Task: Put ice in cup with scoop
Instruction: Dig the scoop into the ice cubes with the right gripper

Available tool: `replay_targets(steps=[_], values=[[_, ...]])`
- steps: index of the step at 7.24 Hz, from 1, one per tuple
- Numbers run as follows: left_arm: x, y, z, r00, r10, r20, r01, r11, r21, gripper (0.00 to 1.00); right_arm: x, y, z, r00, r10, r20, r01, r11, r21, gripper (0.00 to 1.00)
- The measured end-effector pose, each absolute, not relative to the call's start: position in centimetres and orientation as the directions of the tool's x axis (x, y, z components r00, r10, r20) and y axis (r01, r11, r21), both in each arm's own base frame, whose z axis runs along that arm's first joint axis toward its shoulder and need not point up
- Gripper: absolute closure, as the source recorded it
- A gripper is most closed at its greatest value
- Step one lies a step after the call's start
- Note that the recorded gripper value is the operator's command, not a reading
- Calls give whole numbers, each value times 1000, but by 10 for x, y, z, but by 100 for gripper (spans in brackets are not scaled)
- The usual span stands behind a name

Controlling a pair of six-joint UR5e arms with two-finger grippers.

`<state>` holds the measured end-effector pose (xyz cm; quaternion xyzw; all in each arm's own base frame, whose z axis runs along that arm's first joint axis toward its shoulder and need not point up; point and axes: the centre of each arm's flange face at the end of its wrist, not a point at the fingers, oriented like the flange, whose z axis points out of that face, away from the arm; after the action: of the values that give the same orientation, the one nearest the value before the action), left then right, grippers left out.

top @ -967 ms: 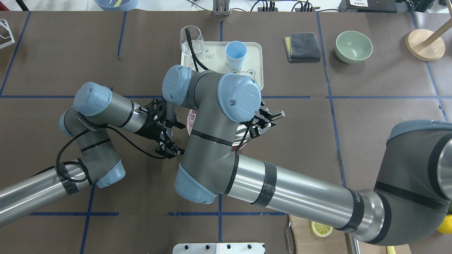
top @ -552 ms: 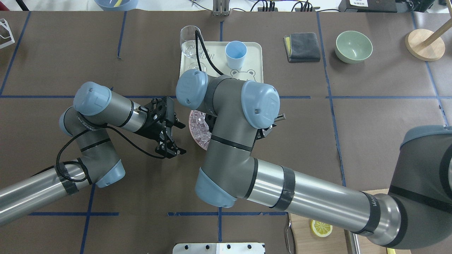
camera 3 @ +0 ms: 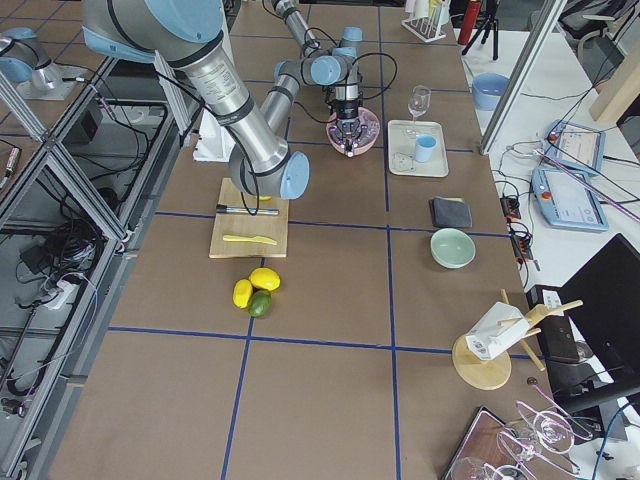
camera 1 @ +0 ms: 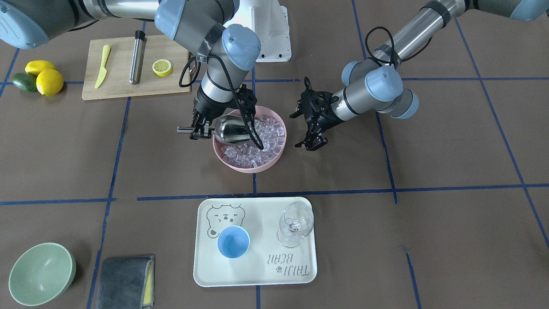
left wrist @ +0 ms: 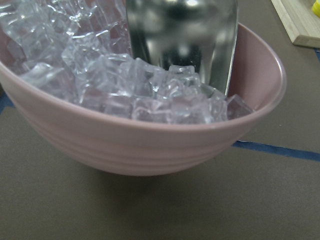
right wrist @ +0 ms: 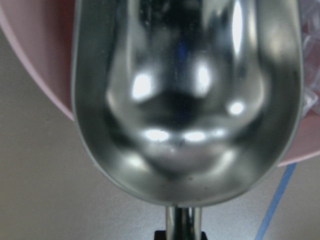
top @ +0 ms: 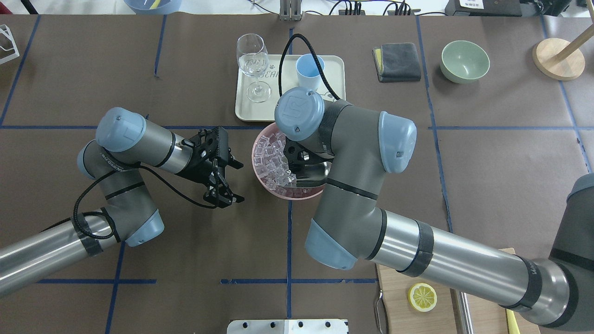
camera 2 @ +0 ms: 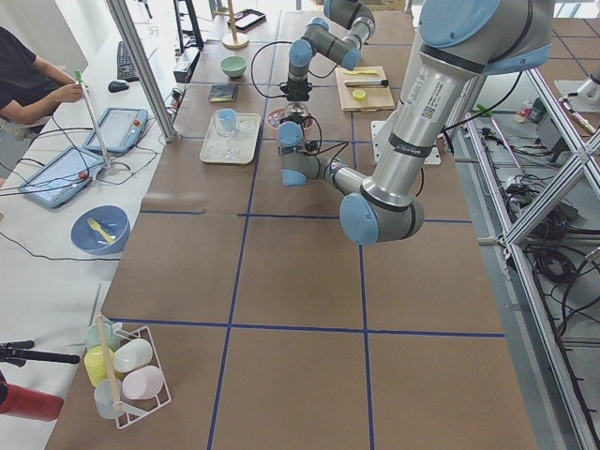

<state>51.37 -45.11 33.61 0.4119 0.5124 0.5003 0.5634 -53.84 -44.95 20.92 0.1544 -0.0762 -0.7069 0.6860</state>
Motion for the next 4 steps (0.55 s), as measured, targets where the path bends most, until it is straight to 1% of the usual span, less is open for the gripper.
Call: replay_targets(steps=[4], values=[[510,-455,336,-18,986,-165,-141,161,977,0,-519,-455,237,4,-995,-101,865,-47,499,100]])
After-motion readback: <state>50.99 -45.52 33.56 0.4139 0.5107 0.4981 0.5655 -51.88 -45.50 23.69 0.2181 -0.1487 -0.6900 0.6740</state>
